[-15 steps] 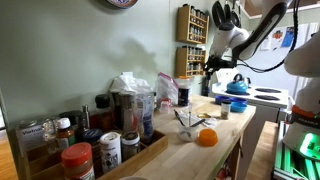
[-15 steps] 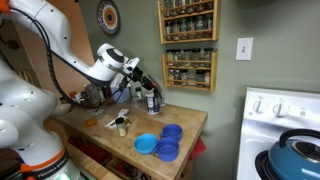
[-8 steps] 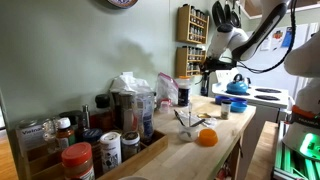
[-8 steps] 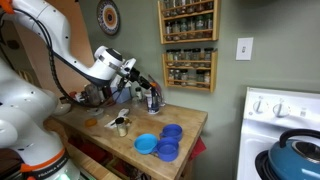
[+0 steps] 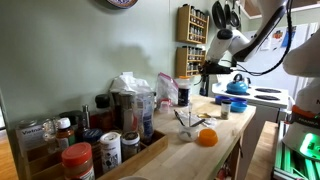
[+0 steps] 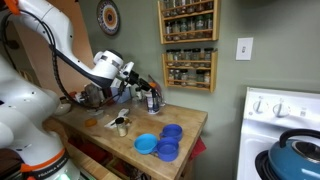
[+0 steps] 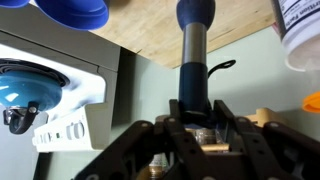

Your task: Place the flashlight upright on the table

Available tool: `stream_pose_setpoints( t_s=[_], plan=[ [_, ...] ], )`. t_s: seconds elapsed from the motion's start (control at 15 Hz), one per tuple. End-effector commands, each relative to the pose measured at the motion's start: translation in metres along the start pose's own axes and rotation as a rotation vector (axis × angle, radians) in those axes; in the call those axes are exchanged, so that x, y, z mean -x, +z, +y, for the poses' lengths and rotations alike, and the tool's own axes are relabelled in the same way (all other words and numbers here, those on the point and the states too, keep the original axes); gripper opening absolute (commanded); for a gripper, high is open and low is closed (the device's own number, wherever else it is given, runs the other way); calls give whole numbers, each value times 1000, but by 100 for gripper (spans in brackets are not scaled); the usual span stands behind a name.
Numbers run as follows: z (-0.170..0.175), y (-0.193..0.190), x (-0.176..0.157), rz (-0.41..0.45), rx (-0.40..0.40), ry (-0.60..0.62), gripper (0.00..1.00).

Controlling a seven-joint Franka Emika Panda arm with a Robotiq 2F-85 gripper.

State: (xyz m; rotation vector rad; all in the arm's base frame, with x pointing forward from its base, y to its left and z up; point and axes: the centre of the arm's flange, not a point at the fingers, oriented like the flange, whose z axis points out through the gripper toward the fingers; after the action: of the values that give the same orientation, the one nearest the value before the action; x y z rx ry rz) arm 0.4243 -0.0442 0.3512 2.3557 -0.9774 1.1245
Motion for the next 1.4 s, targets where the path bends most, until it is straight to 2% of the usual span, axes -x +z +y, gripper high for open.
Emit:
stream_pose_setpoints(
  t_s=[0.0,0.27,0.8,1.07,1.33],
  plan=[
    [-4,38,24,2,36,3,13],
    [-3,52,36,1,54,28,13],
    [-8,73,44,-42,41,105,13],
    [-9,75,38,26,60,98,13],
    [-13,77,35,96,99,42,13]
  ],
)
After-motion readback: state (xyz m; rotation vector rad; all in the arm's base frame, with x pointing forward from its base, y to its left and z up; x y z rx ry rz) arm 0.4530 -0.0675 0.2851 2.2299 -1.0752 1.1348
